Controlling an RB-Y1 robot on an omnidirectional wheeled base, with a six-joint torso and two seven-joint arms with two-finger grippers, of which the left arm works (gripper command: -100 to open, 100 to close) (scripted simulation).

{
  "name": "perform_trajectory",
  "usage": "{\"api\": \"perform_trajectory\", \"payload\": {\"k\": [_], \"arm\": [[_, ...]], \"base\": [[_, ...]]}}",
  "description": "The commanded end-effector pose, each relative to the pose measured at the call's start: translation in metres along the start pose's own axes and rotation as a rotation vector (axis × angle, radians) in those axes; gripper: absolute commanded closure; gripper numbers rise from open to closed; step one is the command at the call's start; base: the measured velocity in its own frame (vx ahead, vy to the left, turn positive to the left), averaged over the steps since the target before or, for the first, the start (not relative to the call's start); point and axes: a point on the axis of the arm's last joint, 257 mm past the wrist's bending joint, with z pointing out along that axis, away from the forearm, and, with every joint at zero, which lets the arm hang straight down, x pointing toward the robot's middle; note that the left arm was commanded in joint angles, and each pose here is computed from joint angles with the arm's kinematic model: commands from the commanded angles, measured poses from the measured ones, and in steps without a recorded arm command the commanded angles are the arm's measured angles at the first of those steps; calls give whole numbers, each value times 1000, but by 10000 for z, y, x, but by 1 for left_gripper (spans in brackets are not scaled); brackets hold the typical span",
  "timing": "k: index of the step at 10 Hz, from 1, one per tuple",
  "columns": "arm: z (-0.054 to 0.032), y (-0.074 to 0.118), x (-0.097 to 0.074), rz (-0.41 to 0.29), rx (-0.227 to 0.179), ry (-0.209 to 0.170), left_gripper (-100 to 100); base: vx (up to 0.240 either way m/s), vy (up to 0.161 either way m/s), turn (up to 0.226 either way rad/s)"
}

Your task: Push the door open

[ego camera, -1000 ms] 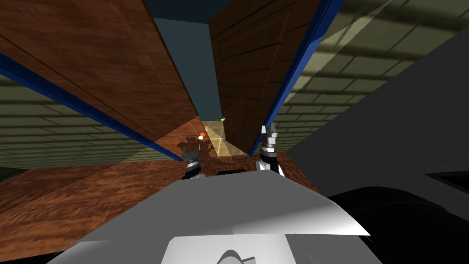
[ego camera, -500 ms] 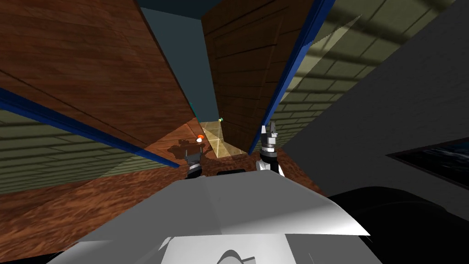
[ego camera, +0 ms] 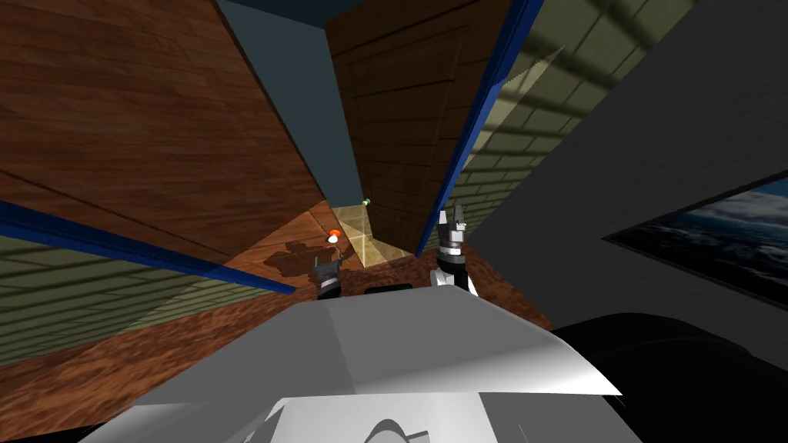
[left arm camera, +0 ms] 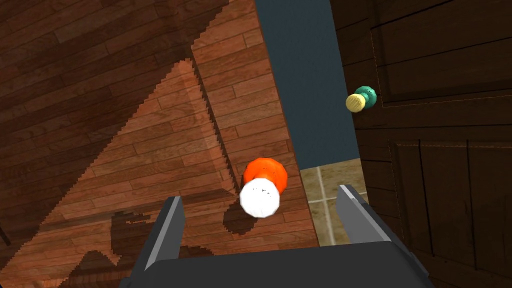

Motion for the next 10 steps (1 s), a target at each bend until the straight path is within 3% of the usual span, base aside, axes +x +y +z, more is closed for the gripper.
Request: {"api": "perform_trajectory", "payload": {"k": [1,3,10], "arm": [[-58,16,-108,-31,2,-25,-100],[-149,38,-292,-80,6,-67,-100],[-378,86,-676,-185,25,-161,-100]], "base": [[-5,131,-200],[-3,157,-277],[-11,100,-157]]}}
